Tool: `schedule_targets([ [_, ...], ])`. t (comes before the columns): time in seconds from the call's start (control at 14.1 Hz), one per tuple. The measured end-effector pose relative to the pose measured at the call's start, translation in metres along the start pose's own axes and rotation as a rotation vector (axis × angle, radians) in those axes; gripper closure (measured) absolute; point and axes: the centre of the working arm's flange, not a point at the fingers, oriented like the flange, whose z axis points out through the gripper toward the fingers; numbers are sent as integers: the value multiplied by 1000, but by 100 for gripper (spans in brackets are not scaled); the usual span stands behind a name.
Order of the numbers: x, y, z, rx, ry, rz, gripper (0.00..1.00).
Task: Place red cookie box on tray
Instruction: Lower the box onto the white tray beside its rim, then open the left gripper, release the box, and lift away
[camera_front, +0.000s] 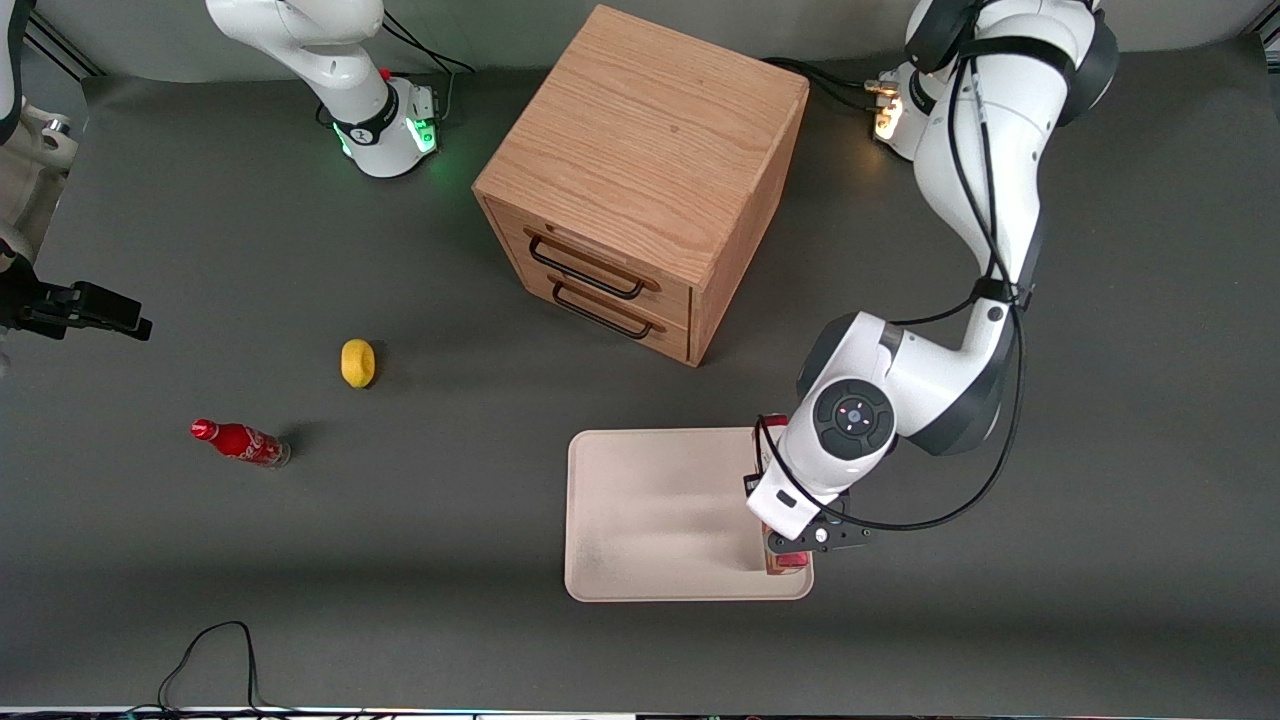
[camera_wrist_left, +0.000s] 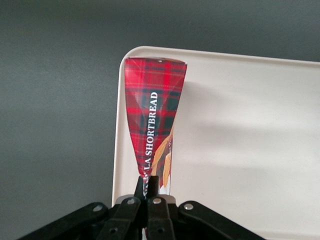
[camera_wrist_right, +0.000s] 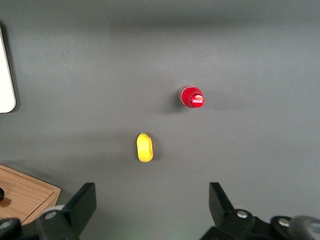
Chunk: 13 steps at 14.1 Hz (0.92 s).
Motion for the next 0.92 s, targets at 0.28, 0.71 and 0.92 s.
schedule_targets([
  [0.28, 3, -2, 23, 12, 11, 7, 98],
  [0.71, 5, -6, 34, 18, 13, 3, 94],
  [0.92, 6, -6, 34, 14, 19, -16, 62],
])
